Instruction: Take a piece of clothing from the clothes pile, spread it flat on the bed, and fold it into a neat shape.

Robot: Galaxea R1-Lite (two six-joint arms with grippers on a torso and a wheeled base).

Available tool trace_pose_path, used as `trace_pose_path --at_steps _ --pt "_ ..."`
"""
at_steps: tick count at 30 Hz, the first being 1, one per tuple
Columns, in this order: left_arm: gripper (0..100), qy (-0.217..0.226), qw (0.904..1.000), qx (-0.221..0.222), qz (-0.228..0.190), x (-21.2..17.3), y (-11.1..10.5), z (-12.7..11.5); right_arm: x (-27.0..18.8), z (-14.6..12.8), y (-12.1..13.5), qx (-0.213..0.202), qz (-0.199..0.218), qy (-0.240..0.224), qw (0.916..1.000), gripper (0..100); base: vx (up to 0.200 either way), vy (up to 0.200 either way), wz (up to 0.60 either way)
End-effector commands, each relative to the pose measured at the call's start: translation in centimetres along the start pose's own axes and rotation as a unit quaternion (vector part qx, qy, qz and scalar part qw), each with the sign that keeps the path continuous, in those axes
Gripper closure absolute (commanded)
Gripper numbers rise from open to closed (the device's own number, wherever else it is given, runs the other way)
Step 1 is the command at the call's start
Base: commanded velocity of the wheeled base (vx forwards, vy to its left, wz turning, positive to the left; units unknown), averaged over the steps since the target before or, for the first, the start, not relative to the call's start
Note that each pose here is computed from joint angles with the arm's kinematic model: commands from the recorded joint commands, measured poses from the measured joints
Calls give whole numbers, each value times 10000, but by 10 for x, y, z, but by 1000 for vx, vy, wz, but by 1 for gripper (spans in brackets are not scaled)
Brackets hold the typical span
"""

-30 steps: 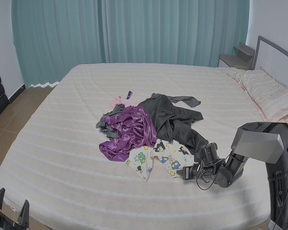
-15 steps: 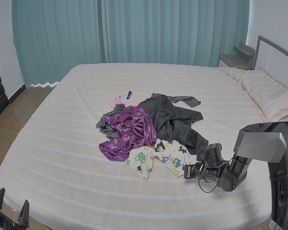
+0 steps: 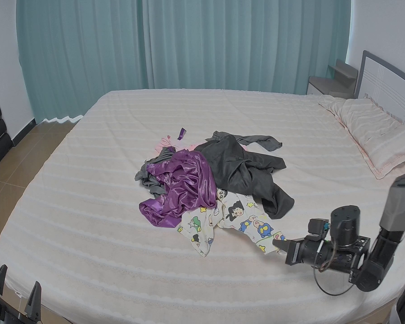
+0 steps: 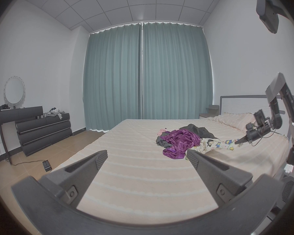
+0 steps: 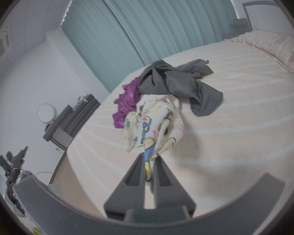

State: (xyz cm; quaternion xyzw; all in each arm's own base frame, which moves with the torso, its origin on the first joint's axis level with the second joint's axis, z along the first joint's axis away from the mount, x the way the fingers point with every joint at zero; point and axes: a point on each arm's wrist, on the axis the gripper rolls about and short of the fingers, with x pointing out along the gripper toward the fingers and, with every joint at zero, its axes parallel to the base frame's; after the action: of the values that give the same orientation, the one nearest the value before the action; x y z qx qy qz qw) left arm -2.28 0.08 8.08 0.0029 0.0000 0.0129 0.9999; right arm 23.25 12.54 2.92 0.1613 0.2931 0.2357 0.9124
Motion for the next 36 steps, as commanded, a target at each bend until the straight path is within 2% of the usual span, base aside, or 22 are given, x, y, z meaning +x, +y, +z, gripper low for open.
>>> trace_pose_path --at_steps 1,4,11,12,13,16,19,22,23,24,25,26,27,28,30,33,35,36 --pt "0 0 10000 2 -6 0 0 -5 -75 5 29 -188 834 -608 9945 100 0 0 0" --pt "0 0 10000 2 2 0 0 -5 -93 6 41 -303 1164 -839 9892 100 0 0 0" --pt "0 0 10000 25 2 0 0 -5 -125 16 63 -493 1901 -1410 9703 100 0 0 0" --pt "0 0 10000 25 2 0 0 -5 -125 16 63 -493 1901 -1410 9703 100 0 0 0" --pt "0 -8 10000 25 -14 0 0 -5 -132 19 67 -521 2084 -1555 9642 100 0 0 0" --pt "0 -16 10000 55 -21 0 0 -5 -142 24 70 -575 2339 -1734 9550 100 0 0 0" --pt "0 -25 9996 285 -59 0 0 -5 -145 24 71 -607 2451 -1729 9520 100 0 0 0" --pt "0 -116 9992 315 -232 -1 -1 -2 -145 26 72 -615 2459 -1785 9507 100 0 0 0" --pt "0 -876 9953 5 -421 -8 -1 43 -144 30 74 -610 2480 -1856 9489 100 0 0 0" --pt "0 -1278 9891 -479 -548 -9 -1 84 -143 33 75 -621 2498 -1897 9475 100 0 0 0" --pt "0 -1341 9849 -888 -647 1 -1 108 -142 35 77 -624 2514 -1930 9464 100 0 0 0" --pt "0 -1276 9841 -957 -784 10 -2 117 -141 38 79 -629 2539 -1966 9449 100 0 0 0" --pt "0 -1051 9856 -726 -1107 21 -4 118 -141 42 81 -637 2574 -2022 9428 100 0 0 0" --pt "0 -745 9836 -371 -1598 33 -7 117 -140 44 82 -644 2606 -2070 9408 100 0 0 0" --pt "0 34 9687 65 -2481 61 -13 110 -139 50 85 -645 2645 -2164 9376 100 0 0 0" --pt "0 829 9578 446 -2715 101 -19 101 -140 60 86 -647 2609 -2407 9326 100 0 0 0" --pt "0 829 9578 446 -2715 101 -19 101 -140 60 86 -647 2609 -2407 9326 100 0 0 0" --pt "0 1644 9302 619 -3222 146 -37 81 -139 77 86 -673 2596 -2670 9256 100 0 0 0"
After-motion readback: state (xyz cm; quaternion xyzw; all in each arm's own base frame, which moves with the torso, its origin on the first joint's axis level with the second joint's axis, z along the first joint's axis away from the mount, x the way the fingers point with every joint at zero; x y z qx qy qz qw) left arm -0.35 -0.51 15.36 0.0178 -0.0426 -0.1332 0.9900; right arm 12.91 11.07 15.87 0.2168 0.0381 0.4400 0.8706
